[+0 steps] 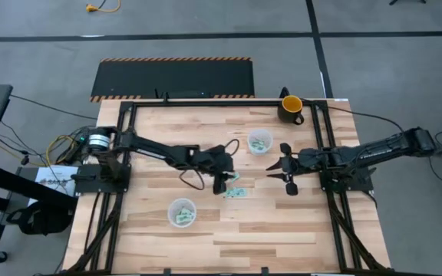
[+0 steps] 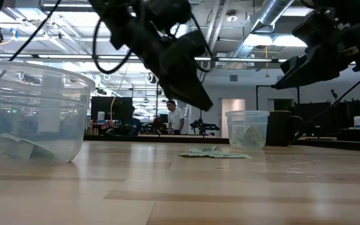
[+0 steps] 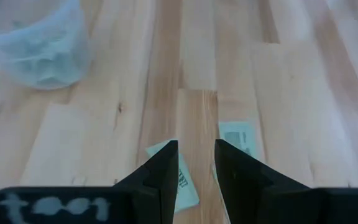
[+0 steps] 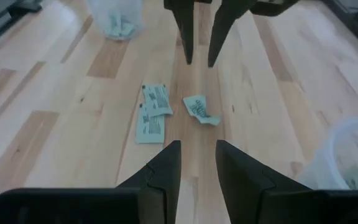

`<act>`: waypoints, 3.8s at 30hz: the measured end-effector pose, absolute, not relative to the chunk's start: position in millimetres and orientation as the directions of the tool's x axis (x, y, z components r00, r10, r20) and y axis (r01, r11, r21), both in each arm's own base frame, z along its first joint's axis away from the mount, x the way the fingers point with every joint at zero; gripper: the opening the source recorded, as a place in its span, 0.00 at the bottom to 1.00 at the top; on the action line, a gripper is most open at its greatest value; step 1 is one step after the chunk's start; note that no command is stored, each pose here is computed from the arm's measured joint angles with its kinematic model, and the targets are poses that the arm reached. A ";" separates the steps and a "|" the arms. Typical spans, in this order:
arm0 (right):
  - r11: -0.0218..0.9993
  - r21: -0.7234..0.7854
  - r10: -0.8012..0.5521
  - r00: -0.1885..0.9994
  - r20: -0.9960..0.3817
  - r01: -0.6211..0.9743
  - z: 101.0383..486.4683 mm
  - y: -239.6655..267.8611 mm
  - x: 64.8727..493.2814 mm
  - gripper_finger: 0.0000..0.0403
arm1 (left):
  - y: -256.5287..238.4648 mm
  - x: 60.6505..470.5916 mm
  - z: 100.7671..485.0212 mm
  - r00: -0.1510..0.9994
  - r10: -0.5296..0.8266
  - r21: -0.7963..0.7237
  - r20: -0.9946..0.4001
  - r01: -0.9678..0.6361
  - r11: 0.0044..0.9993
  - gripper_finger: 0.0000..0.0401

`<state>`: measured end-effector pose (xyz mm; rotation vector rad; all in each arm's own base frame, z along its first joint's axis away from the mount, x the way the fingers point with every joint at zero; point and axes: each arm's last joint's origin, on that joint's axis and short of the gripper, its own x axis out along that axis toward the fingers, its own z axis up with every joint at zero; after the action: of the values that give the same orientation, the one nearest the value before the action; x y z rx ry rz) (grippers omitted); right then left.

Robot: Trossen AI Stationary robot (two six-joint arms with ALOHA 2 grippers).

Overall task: Pick and place Stevia / Truvia into bins
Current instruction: Put the stevia packet into the bottom transparent container

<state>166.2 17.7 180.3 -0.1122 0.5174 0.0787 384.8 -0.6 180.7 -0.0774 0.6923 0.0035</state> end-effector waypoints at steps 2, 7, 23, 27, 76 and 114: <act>0.991 -0.087 0.046 0.862 -0.504 -0.104 178.1 18.0 168.6 0.23 | -0.6 393.3 176.1 0.741 -0.022 -0.066 -0.672 -0.030 0.997 0.23; 0.990 -0.088 0.045 0.851 -0.524 -0.106 173.6 18.4 172.3 0.23 | 0.0 412.2 167.3 0.682 -0.013 -0.069 -0.732 -0.054 0.996 0.23; 0.990 -0.088 0.045 0.850 -0.525 -0.106 173.0 18.5 173.0 0.23 | 3.5 422.9 161.5 0.544 0.016 -0.067 -0.839 -0.133 0.989 0.23; 0.991 -0.088 0.045 0.852 -0.521 -0.106 173.4 18.5 173.3 0.23 | 3.5 422.7 161.4 0.542 0.010 -0.072 -0.840 -0.130 0.989 0.23; 0.961 -0.115 0.157 0.841 -0.518 -0.250 173.6 28.2 172.3 0.23 | 9.9 429.0 136.9 0.518 -0.060 -0.135 -0.853 -0.107 0.985 0.23; 0.874 -0.243 0.286 0.849 -0.445 -0.422 180.7 52.5 170.6 0.23 | 7.2 430.8 137.9 0.536 -0.059 -0.094 -0.842 -0.038 0.995 0.01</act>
<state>170.6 52.5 180.7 -0.3422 0.4107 0.3807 430.8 7.2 137.9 -0.1051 1.0054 -0.0127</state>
